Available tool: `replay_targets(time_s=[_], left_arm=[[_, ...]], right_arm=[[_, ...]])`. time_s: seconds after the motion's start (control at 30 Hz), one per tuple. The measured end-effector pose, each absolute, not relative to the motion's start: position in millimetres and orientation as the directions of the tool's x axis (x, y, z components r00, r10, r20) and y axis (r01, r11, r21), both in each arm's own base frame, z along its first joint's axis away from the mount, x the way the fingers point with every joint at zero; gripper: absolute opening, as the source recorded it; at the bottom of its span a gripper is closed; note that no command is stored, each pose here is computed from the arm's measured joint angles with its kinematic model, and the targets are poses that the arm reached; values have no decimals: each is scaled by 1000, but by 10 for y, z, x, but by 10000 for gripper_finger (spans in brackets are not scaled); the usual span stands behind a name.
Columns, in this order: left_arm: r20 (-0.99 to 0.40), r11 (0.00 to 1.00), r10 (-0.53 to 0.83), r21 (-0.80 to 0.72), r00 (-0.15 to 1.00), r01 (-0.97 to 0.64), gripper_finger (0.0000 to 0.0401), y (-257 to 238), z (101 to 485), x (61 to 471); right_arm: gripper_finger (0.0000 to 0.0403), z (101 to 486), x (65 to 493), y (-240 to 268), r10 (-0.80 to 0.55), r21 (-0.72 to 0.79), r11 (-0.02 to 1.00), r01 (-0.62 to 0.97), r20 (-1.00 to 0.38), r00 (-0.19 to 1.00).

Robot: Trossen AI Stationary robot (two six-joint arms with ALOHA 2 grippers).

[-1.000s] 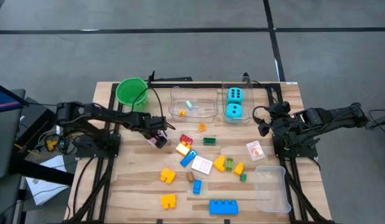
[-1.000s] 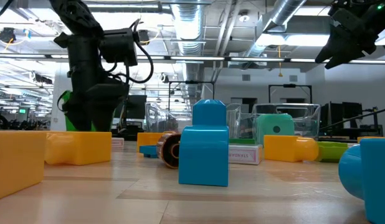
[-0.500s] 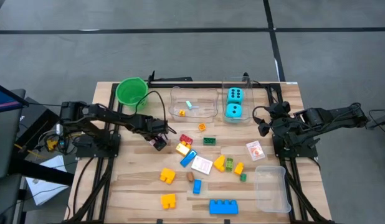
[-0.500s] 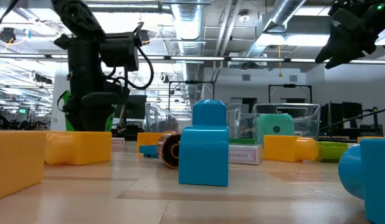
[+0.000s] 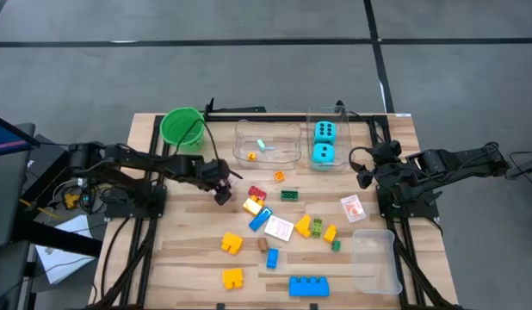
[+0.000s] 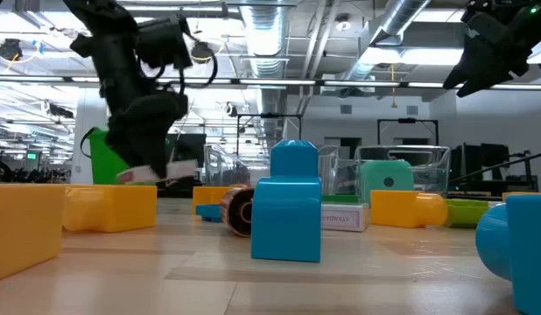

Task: Pick & Place Toys
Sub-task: Put the red deck of cards into the white bin

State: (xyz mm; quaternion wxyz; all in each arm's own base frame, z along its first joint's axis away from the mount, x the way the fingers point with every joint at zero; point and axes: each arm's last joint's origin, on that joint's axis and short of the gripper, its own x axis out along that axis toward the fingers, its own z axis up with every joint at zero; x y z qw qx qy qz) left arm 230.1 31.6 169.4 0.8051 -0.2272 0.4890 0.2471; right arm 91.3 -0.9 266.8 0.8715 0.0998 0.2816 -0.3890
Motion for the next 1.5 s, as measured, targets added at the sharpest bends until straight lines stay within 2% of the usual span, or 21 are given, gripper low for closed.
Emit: replay_targets(time_s=[0.2, 0.4, 0.6, 0.77, 0.87, 1.07, 1.2, 1.33, 1.5], left_arm=[[-786, 826, 114, -265, 608, -498, 302, 309, 1883, 2429], [-636, 860, -9, -398, 772, -319, 302, 367, 1942, 2646], [-439, 852, -226, -522, 869, -43, 302, 421, 1923, 2887], [-334, 800, -395, -583, 856, 142, 302, 420, 1822, 3019], [-308, 765, -455, -616, 836, 189, 308, 413, 1748, 3065], [-306, 755, -481, -622, 822, 210, 305, 402, 1682, 3137], [-276, 746, -503, -617, 819, 251, 309, 399, 1716, 3155], [-216, 715, -551, -620, 806, 323, 306, 388, 1777, 3166], [-205, 703, -569, -623, 796, 342, 308, 383, 1789, 3165]], right_arm=[[331, 2669, 915, -9, -622, -43, 677, 734, -567, 540], [331, 2699, 955, 1, -614, -30, 695, 718, -544, 572], [331, 2744, 1189, 74, -524, -53, 805, 590, -531, 666], [331, 2733, 1490, 176, -443, -153, 890, 430, -519, 732], [331, 2727, 1713, 246, -387, -213, 922, 323, -487, 783], [331, 2718, 2168, 344, -225, -287, 951, 117, -379, 898], [331, 2654, 2426, 334, -140, -308, 951, 35, -324, 936], [331, 2567, 2654, 300, -47, -308, 949, -68, -352, 935], [331, 2598, 2942, 275, 28, -317, 937, -144, -345, 938]])
